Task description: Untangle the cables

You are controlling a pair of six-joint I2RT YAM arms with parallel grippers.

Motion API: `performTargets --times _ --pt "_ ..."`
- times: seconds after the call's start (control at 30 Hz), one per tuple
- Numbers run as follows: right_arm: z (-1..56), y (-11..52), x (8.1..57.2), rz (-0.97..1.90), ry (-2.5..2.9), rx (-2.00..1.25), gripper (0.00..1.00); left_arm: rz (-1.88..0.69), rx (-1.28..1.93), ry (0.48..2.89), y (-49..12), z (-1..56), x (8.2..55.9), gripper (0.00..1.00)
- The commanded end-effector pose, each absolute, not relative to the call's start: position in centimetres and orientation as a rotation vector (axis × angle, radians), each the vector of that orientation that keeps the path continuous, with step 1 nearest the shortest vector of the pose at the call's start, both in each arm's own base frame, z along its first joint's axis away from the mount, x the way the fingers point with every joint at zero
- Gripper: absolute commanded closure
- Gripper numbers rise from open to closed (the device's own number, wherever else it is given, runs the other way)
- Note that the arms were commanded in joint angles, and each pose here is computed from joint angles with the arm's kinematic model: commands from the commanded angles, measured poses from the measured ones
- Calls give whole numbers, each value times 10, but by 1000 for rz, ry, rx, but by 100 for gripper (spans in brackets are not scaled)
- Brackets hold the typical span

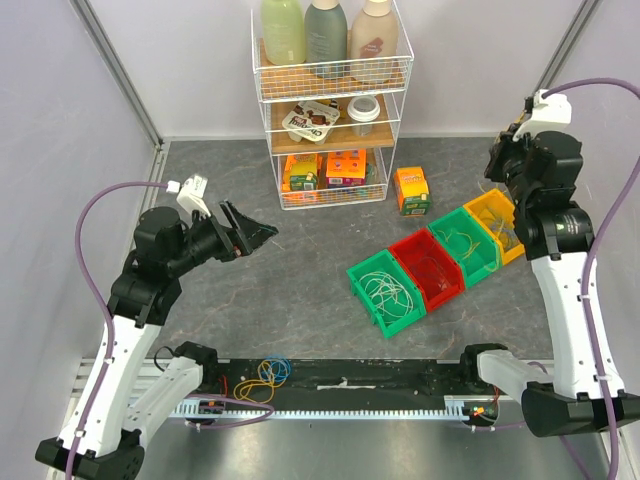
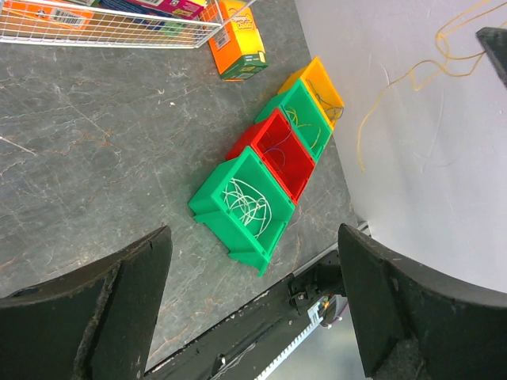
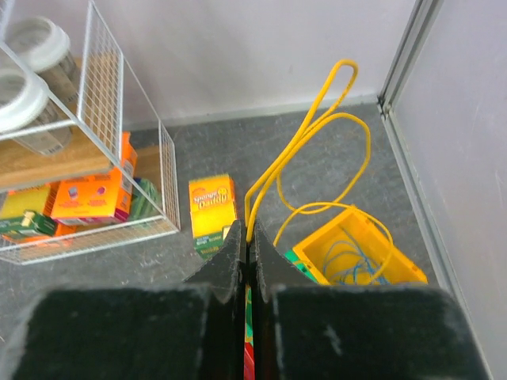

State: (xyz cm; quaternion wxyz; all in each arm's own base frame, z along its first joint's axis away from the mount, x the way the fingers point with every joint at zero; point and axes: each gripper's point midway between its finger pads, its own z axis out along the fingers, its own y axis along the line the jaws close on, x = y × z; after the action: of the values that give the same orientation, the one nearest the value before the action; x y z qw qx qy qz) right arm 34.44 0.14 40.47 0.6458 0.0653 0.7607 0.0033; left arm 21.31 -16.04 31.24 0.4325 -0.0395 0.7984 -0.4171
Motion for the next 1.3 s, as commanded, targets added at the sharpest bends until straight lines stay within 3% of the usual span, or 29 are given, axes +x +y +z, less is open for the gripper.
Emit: performTargets --times 0.0,0.2,0.43,0.53,0.83,0.9,1.0,1.1,1.27 --pt "372 0 344 -1 1798 169 100 -1049 -9 1933 -164 325 210 10" --pt "316 2 349 13 1882 199 100 -1051 -35 1979 -166 310 212 14" --pt "202 10 339 99 2083 393 100 -941 -263 2397 -159 217 209 21" --pt "154 8 325 82 2188 498 100 -945 -310 2472 -158 189 198 24" --pt "99 -12 348 -140 2354 439 100 -1018 -473 2501 -163 170 179 16" --pt "98 -12 349 -173 2371 402 89 -970 -489 2522 -160 165 176 15" --pt "110 -14 347 -216 2361 358 59 -899 -498 2525 -152 161 176 15" --pt "150 -10 335 -357 2297 303 38 -907 -492 2506 -153 167 177 14" --pt "210 61 312 -324 2201 55 26 -809 -493 2402 -140 194 195 16"
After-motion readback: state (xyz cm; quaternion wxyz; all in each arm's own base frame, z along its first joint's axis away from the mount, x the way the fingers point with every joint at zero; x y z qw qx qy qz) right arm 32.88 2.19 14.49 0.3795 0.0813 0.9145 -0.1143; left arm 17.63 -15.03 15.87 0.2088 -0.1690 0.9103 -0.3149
